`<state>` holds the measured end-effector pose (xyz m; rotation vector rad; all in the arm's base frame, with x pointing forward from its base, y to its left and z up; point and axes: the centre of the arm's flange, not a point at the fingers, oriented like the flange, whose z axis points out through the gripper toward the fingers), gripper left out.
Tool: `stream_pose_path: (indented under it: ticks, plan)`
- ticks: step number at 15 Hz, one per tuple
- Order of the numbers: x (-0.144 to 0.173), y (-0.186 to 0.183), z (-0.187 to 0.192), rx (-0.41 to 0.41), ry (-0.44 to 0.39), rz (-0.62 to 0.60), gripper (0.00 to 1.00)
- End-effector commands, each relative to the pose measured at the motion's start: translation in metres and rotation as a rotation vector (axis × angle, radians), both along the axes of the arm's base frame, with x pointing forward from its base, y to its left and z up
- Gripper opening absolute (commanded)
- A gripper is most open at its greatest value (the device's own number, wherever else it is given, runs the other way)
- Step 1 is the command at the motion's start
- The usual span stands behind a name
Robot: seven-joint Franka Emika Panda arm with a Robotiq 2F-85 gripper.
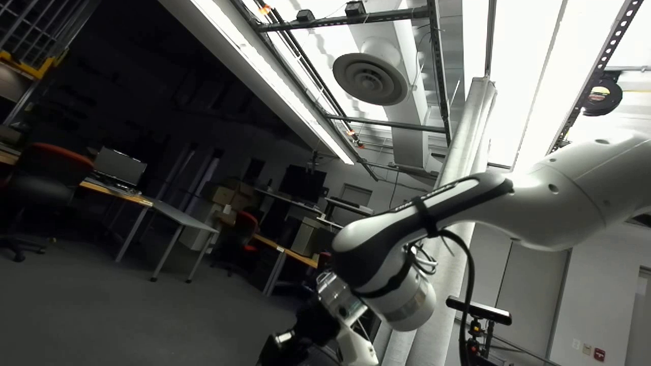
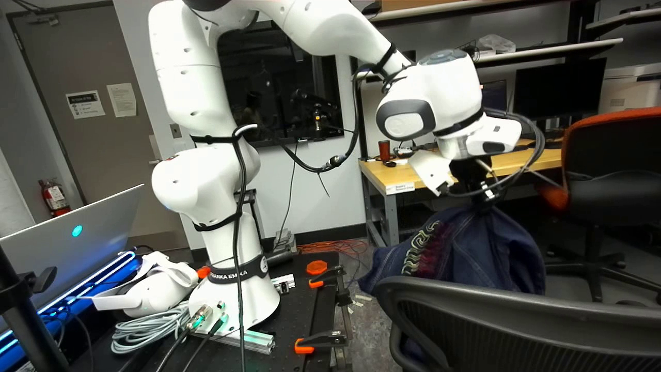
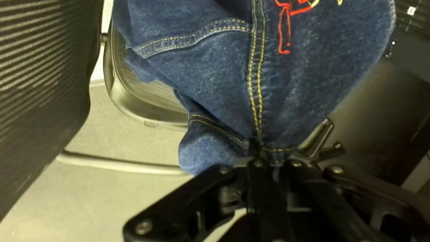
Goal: Hang the blue jean jacket on the backrest of the chair
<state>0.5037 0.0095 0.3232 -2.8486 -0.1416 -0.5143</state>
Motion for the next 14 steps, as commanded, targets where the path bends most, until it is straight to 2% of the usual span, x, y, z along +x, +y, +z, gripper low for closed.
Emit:
stream_pose_path:
  ticks: [1, 6, 14]
  plan:
    - [-0.012, 0.002, 0.096, 0.009, -0.148, 0.029, 0.02]
    - [-0.016, -0.009, 0.207, 0.037, -0.265, 0.050, 0.02]
    - [-0.029, -0.061, 0.362, 0.068, -0.400, 0.001, 0.02]
